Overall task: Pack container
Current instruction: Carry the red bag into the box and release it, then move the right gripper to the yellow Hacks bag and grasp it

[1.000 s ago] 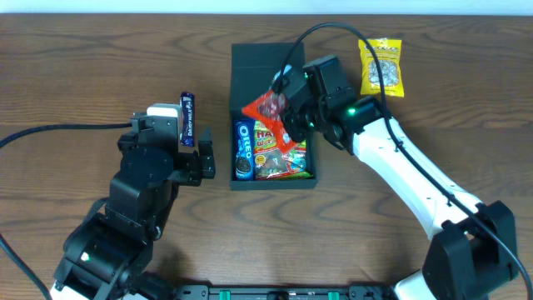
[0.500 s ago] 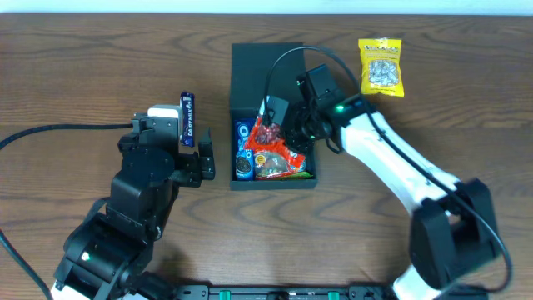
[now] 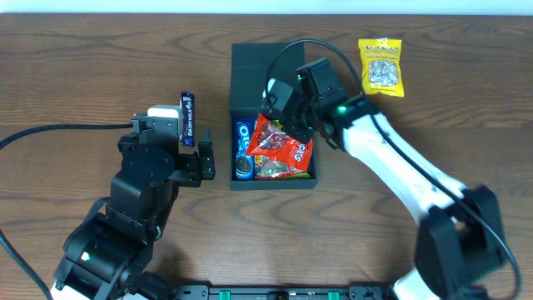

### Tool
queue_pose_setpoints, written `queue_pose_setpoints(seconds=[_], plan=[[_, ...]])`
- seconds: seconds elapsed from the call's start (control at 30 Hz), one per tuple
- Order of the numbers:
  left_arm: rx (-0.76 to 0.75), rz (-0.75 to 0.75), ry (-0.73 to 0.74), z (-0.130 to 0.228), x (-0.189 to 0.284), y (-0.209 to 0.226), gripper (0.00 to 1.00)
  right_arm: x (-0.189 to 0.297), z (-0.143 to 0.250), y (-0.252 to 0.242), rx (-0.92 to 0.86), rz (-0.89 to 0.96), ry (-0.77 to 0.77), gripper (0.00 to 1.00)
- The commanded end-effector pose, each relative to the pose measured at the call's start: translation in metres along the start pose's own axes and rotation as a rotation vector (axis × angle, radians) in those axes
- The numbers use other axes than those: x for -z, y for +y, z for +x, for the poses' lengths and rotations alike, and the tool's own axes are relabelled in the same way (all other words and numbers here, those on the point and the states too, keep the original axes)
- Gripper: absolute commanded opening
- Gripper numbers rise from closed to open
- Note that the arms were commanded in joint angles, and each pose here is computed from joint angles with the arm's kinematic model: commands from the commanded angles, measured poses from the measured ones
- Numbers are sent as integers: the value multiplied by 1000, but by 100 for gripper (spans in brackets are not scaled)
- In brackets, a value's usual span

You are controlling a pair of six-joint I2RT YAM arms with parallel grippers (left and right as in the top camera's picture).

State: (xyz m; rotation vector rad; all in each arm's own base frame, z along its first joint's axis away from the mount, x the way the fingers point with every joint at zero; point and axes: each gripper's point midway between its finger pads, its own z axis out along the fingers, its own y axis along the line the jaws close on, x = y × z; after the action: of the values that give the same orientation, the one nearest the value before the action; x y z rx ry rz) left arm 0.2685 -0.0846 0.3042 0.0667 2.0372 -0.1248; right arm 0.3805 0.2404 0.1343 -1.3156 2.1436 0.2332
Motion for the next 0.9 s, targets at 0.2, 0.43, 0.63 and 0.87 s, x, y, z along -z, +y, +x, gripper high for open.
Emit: queue_pose_setpoints(seconds=[0.2, 0.43, 0.63, 0.87], plan=[[-12, -15, -26, -9, 4, 3, 95, 13, 14, 44, -76, -189, 58, 2], [-12, -15, -26, -9, 4, 3, 95, -13, 40, 55, -104, -249, 159, 1], [-12, -15, -26, -9, 4, 3, 95, -39, 61, 58, -120, -270, 231, 1], [-12, -15, -26, -9, 4, 3, 95, -56, 87, 20, -124, -47, 354, 1]])
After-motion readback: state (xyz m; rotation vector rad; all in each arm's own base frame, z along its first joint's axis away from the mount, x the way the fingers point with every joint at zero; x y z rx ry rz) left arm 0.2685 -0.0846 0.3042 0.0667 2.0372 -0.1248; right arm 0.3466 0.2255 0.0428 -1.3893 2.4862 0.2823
